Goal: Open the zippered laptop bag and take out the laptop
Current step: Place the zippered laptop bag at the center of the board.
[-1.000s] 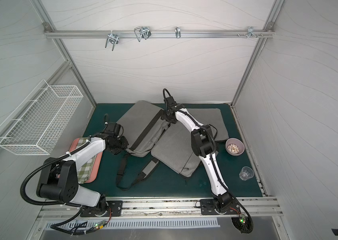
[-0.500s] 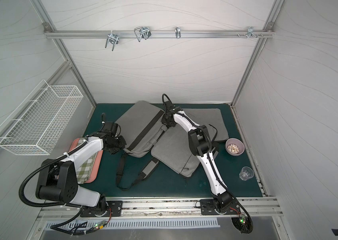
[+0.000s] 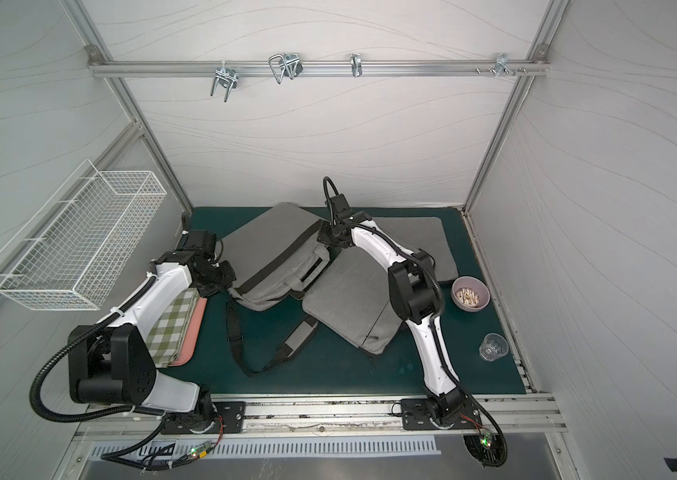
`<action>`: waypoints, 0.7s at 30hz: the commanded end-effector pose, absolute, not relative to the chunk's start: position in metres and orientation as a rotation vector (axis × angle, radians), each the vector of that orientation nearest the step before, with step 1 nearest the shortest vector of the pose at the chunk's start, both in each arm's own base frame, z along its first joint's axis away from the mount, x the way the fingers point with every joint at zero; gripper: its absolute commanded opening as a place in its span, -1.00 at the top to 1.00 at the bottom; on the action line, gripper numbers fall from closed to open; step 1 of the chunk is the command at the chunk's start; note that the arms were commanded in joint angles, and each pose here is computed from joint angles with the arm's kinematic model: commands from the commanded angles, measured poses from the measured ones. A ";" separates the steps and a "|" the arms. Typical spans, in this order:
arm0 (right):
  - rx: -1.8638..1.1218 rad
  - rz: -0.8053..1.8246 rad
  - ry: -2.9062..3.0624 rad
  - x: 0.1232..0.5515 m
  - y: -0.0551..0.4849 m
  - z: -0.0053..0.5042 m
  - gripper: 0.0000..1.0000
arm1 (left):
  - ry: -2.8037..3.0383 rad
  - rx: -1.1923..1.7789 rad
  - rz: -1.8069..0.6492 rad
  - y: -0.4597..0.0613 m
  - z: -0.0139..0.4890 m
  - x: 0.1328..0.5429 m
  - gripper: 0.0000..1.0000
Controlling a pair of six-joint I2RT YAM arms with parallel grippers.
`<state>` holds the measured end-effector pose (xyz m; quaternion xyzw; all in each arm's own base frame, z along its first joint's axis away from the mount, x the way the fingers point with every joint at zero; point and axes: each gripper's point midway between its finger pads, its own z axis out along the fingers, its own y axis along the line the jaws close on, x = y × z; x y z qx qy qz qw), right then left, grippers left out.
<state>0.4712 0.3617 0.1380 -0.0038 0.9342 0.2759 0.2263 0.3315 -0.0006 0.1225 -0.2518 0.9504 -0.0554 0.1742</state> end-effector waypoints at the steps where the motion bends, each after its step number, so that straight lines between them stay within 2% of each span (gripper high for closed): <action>1: -0.163 0.934 2.465 0.442 0.406 0.184 1.00 | 2.546 -0.605 -0.104 0.010 0.172 0.358 1.00; 10: -0.187 0.910 2.497 0.441 0.431 0.167 1.00 | 2.559 -0.662 -0.101 0.019 0.148 0.321 1.00; 21: -0.184 0.763 2.586 0.404 0.392 0.139 1.00 | 2.632 -0.581 -0.214 0.007 0.124 0.377 1.00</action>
